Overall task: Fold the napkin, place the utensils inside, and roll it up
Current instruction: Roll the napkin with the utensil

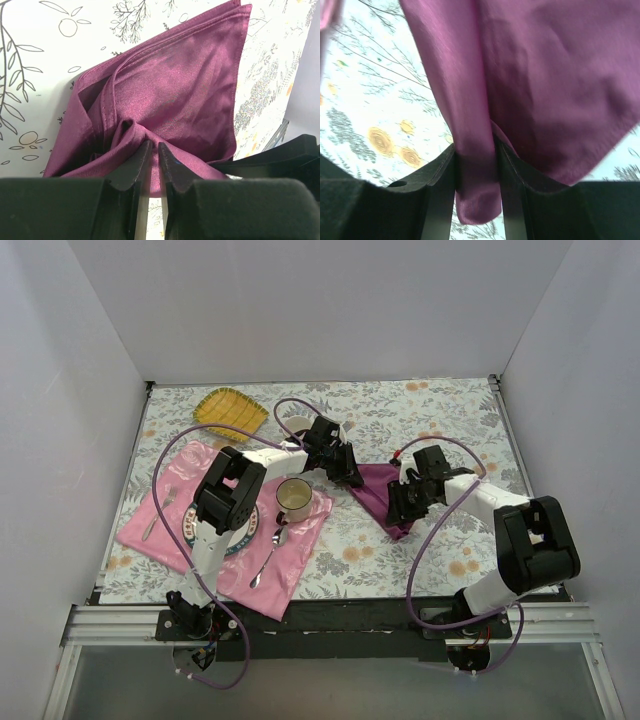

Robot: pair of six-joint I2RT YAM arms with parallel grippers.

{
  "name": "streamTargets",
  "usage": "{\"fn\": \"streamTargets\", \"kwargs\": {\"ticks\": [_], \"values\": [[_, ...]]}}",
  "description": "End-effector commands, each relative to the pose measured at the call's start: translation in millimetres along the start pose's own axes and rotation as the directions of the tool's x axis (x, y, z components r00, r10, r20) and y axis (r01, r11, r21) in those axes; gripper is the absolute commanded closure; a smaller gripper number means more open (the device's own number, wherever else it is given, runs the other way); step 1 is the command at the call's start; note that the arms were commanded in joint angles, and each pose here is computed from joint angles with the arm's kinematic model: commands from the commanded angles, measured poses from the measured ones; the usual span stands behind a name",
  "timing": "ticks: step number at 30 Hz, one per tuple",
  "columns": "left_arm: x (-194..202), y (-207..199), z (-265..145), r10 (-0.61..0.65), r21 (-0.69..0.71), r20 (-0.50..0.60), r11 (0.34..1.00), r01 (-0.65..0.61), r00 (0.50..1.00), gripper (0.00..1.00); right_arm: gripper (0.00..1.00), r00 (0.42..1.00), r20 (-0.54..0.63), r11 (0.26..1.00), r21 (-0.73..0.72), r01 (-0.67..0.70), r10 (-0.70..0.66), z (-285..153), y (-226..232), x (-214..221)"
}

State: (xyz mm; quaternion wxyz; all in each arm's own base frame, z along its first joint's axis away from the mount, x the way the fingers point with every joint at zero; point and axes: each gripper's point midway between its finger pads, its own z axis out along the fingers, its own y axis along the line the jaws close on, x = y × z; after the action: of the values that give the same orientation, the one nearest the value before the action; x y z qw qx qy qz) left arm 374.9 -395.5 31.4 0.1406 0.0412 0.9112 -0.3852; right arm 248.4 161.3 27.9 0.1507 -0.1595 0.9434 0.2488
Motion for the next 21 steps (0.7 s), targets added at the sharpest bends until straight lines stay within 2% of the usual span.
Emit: {"fn": "streamTargets", "kwargs": {"ticks": [1,5,15,21], "values": [[17,54,10,-0.009,-0.153,-0.036,0.988,0.003,0.999,0.89,0.55,0.998,-0.061,0.991,0.131,0.021,-0.013,-15,-20,25],[15,54,10,-0.003,-0.153,-0.034,0.988,-0.003,0.999,0.89,0.54,0.998,-0.057,0.993,0.115,0.016,-0.009,-17,-15,29],[14,56,10,0.003,-0.16,-0.04,0.987,-0.009,0.999,0.91,0.46,1.0,-0.011,0.995,0.099,-0.012,0.014,-32,-4,18],[15,58,10,0.0,-0.163,-0.045,0.987,-0.007,0.999,0.91,0.46,0.995,-0.039,0.979,0.181,-0.088,0.097,-31,-25,30]]}}
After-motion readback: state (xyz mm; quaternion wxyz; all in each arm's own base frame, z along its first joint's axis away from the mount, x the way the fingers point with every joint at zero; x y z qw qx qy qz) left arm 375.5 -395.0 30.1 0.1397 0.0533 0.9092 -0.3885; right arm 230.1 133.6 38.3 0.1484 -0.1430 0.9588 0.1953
